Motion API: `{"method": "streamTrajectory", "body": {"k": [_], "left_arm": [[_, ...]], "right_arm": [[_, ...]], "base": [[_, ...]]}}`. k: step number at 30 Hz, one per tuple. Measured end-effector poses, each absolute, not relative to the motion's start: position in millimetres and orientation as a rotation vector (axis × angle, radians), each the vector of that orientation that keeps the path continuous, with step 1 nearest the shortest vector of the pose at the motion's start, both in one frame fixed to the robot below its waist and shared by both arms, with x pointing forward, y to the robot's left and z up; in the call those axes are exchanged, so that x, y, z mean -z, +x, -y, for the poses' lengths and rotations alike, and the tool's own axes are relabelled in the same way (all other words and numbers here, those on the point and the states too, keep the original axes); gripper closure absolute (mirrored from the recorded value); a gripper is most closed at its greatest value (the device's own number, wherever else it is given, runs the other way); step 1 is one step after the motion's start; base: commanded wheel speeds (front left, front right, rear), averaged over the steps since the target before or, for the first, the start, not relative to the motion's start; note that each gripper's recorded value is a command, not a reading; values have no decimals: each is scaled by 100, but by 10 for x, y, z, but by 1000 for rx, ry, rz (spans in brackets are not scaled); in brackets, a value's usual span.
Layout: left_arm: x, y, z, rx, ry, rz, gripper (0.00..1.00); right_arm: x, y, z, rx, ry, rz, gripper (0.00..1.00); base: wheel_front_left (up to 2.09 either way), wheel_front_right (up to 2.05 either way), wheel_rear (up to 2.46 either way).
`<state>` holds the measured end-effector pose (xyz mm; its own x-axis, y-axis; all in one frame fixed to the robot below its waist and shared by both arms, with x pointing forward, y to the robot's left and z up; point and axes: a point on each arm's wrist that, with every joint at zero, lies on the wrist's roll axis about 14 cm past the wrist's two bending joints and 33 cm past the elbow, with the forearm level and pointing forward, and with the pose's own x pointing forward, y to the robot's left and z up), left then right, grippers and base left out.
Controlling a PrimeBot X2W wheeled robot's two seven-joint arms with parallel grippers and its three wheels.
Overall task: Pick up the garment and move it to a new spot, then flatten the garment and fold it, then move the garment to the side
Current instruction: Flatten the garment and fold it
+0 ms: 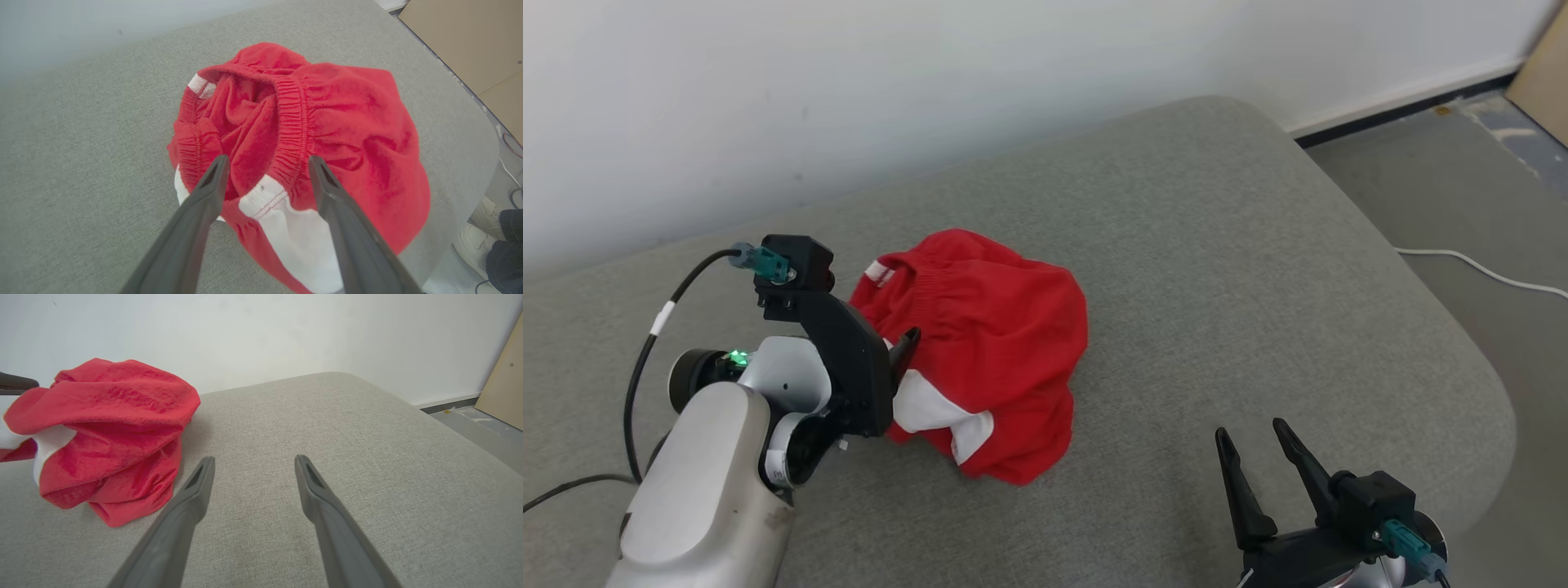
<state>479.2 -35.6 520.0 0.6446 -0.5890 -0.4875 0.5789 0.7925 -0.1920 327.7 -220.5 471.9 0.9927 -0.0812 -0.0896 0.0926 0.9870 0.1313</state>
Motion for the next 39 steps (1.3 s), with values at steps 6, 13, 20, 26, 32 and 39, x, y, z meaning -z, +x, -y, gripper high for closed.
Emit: {"method": "streamTrajectory", "body": {"k": [6,13,20,26,32,39], "left_arm": [[-5019,4726,540,716,-4,-653,0],[-4927,4596,586,749,13,-699,100],[-5232,4663,526,746,-46,-565,100],[-5874,4916,236,693,-39,-346,100],[-6607,5112,-386,570,29,-158,100],[-7136,5159,-1347,349,110,-61,100]], "right_arm": [[-4679,3229,2293,120,138,-95,0],[-4679,3221,2302,123,139,-94,0],[-4710,3306,2182,80,139,-87,0],[-4697,3398,1969,11,146,-91,0],[-4730,3516,1644,-90,171,-85,0],[-4791,3648,1313,-192,184,-72,0]], "base": [[0,0,0],[0,0,0],[0,0,0],[0,0,0],[0,0,0],[0,0,0]]}}
